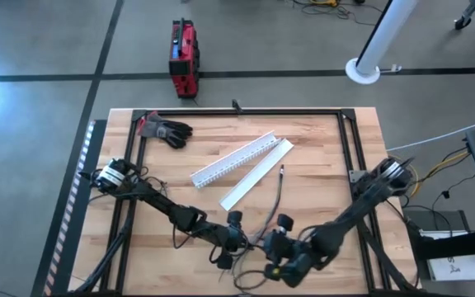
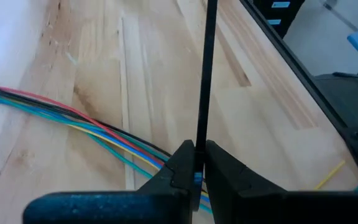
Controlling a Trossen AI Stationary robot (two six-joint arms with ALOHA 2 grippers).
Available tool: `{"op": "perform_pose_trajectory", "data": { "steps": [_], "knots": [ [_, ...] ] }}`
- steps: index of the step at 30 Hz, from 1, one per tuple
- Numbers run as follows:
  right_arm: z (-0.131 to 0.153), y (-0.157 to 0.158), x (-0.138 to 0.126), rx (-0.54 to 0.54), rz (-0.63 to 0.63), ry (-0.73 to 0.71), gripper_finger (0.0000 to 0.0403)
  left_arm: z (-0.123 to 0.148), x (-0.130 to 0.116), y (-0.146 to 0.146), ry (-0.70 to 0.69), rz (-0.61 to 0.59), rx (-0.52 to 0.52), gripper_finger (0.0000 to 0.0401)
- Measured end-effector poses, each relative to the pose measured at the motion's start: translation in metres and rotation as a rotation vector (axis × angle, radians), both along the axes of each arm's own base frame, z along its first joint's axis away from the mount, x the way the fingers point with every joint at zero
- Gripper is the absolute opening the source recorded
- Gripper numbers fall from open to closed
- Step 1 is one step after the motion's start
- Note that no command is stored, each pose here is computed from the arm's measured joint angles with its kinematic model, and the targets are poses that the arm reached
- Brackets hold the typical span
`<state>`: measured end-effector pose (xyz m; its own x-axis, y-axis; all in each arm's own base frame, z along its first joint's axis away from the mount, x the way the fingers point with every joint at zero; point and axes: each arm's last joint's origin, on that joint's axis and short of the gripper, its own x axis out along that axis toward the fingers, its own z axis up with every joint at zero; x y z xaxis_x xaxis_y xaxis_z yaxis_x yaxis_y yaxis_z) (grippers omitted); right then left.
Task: Ziptie cables
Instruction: Wrap the zip tie around the bundled colored cable
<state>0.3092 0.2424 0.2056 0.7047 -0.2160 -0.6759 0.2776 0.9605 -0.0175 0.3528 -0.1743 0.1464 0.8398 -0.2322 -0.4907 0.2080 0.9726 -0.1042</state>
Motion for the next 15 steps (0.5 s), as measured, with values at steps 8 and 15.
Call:
{"op": "perform_pose_trajectory", "data": {
  "steps": [8, 15],
  "knots": [
    [-0.024, -0.012, 0.022, 0.097, -0.018, 0.074, 0.0113, 0.001, 0.0, 0.0, -0.004, -0.001, -0.001, 0.001],
    [-0.042, -0.01, 0.03, 0.099, -0.031, 0.082, 0.009, 0.001, 0.0, 0.0, -0.006, -0.004, 0.003, 0.001]
  ]
}}
